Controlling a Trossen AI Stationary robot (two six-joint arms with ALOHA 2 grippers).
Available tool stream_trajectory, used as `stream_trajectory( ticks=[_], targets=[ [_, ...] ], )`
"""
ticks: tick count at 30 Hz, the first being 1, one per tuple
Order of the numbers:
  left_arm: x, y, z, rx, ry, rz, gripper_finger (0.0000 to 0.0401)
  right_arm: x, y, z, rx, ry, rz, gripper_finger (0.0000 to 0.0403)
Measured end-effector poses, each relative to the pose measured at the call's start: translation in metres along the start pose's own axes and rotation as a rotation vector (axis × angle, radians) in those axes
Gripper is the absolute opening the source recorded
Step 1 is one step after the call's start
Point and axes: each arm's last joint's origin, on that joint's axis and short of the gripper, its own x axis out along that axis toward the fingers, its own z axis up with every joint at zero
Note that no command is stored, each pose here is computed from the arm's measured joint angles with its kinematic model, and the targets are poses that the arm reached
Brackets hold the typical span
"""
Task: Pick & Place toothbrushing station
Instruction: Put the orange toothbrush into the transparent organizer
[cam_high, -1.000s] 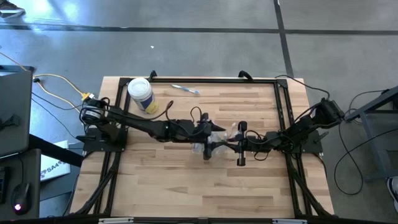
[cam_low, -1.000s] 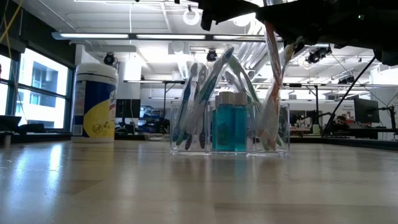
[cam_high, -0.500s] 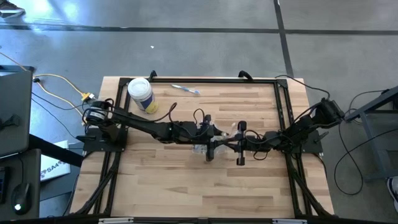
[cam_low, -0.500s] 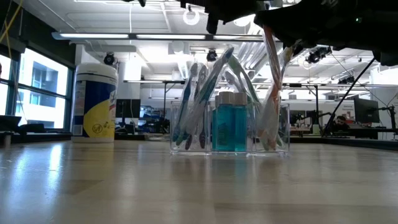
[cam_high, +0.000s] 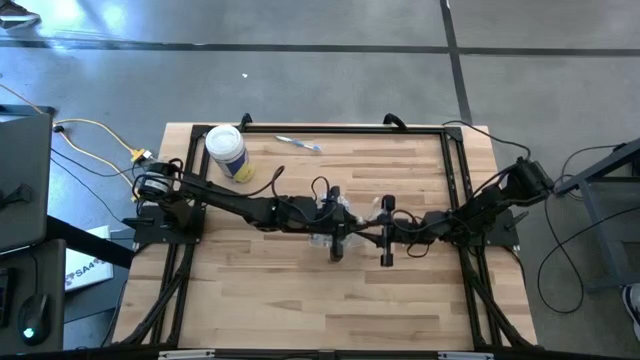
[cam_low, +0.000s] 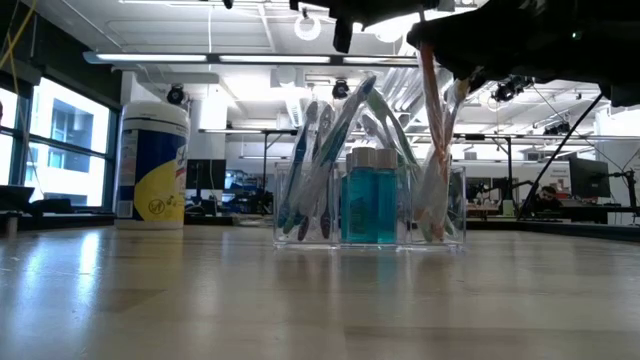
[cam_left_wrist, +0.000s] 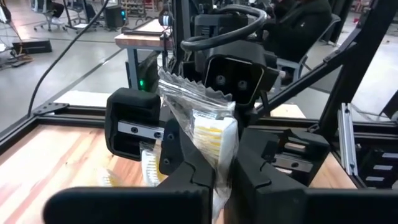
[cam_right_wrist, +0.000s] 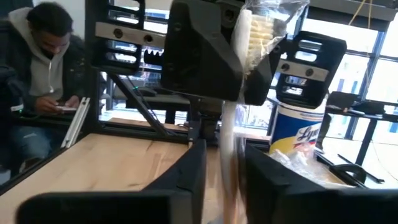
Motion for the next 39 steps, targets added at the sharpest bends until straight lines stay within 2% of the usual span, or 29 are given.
stream_trajectory(
  ticks=[10, 15, 24, 35, 39],
  targets=[
    [0.000, 0.001, -0.001, -0.002, 0.016, 0.010, 0.0015, -0.004, 0.009, 0.003, -0.060, 0.002, -0.013, 0.0187],
    [-0.002, 0.001, 0.001, -0.002, 0.024, 0.010, 0.0015, -0.009, 0.017, 0.008, -0.113, -0.007, -0.051, 0.0223],
    [-0.002, 0.001, 0.000, -0.002, 0.026, 0.009, 0.0015, -0.010, 0.019, 0.009, -0.107, -0.017, -0.047, 0.0231],
    [-0.002, 0.001, -0.002, -0.019, 0.052, 0.007, 0.0015, -0.001, 0.003, 0.004, 0.079, -0.030, 0.097, 0.0231],
    [-0.002, 0.001, -0.003, -0.018, 0.061, 0.005, 0.0015, 0.000, 0.001, 0.004, 0.112, -0.031, 0.122, 0.0231]
  ],
)
